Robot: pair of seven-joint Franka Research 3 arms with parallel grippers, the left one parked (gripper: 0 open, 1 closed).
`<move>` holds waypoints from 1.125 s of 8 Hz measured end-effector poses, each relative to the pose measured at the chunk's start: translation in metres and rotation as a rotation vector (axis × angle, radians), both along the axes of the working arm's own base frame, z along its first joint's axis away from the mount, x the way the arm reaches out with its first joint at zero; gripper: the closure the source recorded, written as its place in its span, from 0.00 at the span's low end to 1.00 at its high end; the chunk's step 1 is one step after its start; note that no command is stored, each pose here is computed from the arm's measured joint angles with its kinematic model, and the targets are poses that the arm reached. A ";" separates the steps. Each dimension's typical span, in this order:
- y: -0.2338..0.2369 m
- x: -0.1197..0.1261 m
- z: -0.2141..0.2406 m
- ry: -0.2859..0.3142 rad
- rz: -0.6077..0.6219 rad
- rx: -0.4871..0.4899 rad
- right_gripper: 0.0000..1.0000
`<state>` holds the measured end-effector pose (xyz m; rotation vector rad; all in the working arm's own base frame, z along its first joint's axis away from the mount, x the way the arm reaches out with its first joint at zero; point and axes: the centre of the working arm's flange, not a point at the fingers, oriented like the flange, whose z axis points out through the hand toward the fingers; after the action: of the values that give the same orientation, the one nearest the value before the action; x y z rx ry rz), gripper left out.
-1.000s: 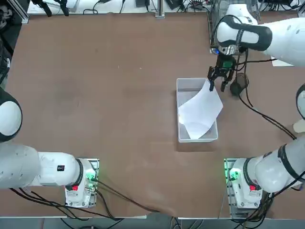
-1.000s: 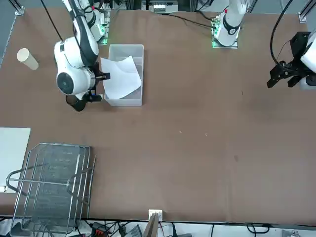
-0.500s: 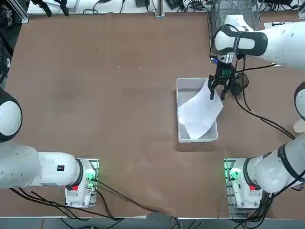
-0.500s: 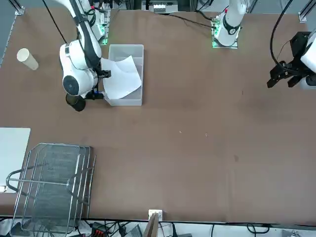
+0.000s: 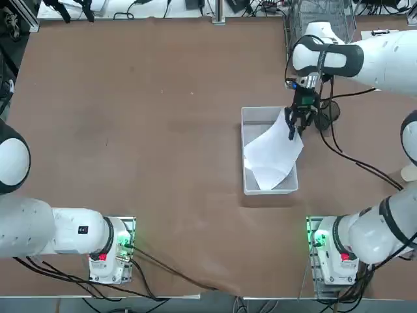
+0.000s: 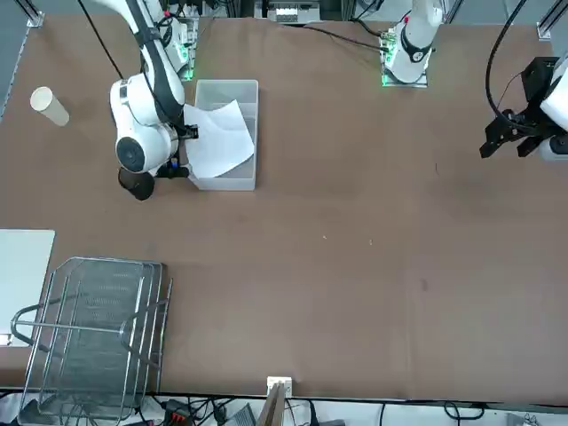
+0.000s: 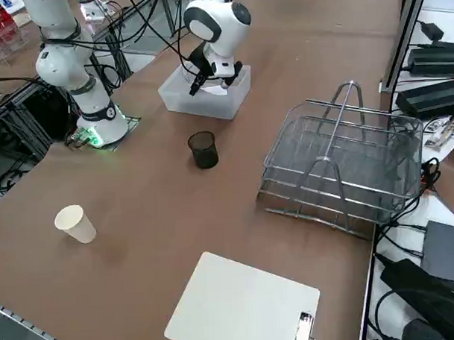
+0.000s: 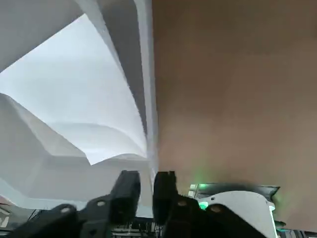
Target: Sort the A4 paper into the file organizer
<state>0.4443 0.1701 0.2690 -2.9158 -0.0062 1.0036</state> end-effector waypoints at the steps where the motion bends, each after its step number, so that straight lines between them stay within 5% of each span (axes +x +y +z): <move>1: 0.001 -0.001 0.000 0.005 0.003 0.000 0.85; 2: 0.000 -0.001 0.003 0.014 0.003 0.000 0.98; 5: -0.020 0.034 0.063 0.021 -0.034 0.023 0.98; 9: -0.115 0.105 0.220 -0.166 -0.185 0.078 0.98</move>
<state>0.5497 0.0552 0.4893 -2.8552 0.2083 0.7163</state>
